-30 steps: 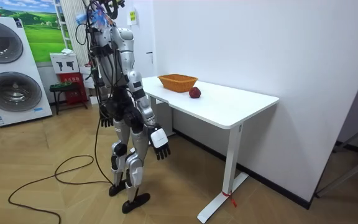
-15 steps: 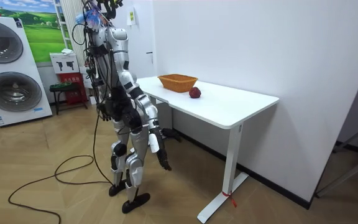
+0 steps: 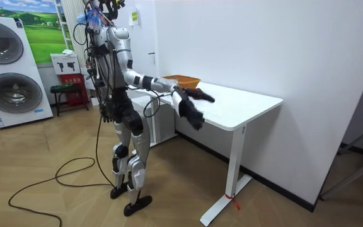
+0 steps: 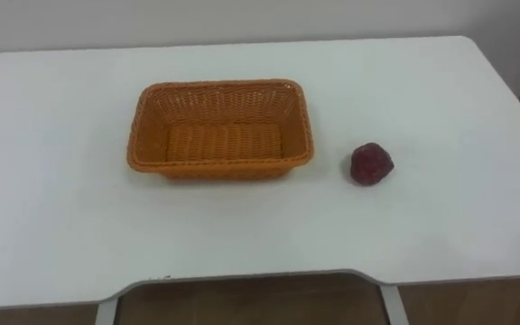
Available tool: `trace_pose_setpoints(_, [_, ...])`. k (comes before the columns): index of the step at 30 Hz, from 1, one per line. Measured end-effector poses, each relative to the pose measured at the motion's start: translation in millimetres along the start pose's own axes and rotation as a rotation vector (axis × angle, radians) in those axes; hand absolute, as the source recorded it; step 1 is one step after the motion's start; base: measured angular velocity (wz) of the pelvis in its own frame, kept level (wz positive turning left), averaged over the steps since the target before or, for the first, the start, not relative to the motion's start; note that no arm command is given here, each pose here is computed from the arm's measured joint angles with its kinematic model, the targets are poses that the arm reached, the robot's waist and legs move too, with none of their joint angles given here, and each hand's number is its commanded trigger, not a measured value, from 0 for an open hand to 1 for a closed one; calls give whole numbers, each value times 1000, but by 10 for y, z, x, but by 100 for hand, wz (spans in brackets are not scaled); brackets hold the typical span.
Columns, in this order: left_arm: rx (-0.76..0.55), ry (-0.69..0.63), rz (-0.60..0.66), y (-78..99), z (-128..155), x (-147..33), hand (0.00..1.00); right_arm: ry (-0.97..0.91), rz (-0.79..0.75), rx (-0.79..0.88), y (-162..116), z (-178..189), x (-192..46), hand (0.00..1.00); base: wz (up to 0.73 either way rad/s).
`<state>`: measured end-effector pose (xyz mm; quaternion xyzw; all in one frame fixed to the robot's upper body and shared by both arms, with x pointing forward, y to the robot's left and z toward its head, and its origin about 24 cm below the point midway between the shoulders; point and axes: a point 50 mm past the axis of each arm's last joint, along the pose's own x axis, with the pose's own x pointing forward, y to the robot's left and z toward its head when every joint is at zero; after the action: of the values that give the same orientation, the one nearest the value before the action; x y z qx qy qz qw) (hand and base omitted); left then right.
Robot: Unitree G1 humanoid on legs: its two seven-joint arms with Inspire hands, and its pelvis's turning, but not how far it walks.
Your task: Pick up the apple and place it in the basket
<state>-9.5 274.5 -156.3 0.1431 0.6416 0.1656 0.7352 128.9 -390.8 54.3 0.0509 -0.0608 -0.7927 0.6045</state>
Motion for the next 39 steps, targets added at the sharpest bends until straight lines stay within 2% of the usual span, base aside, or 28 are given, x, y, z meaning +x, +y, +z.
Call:
trace_pose_setpoints(2, [42,-8,-14,-35,10,-2,0,-179,92,-13,119,205,-146,0,-2])
trace_pose_setpoints(6, [99,-14,-31,-98,0,-10,0,-351,251,-35,267,339,-424,0,-2])
trace_pose_setpoints(10, [102,-36,-36,-116,21,-13,0,-385,466,-50,380,287,-718,0,1])
trace_pose_setpoints(16, [112,-46,-71,-149,28,-17,0,-339,827,-164,463,28,-1081,0,3])
trace_pose_setpoints(31, [117,-47,-100,-163,37,-17,0,-279,1184,-269,478,-204,-1395,0,0])
trace_pose_setpoints(39, [116,-55,-108,-166,71,-12,0,-240,1275,-336,462,-330,-1407,0,0])
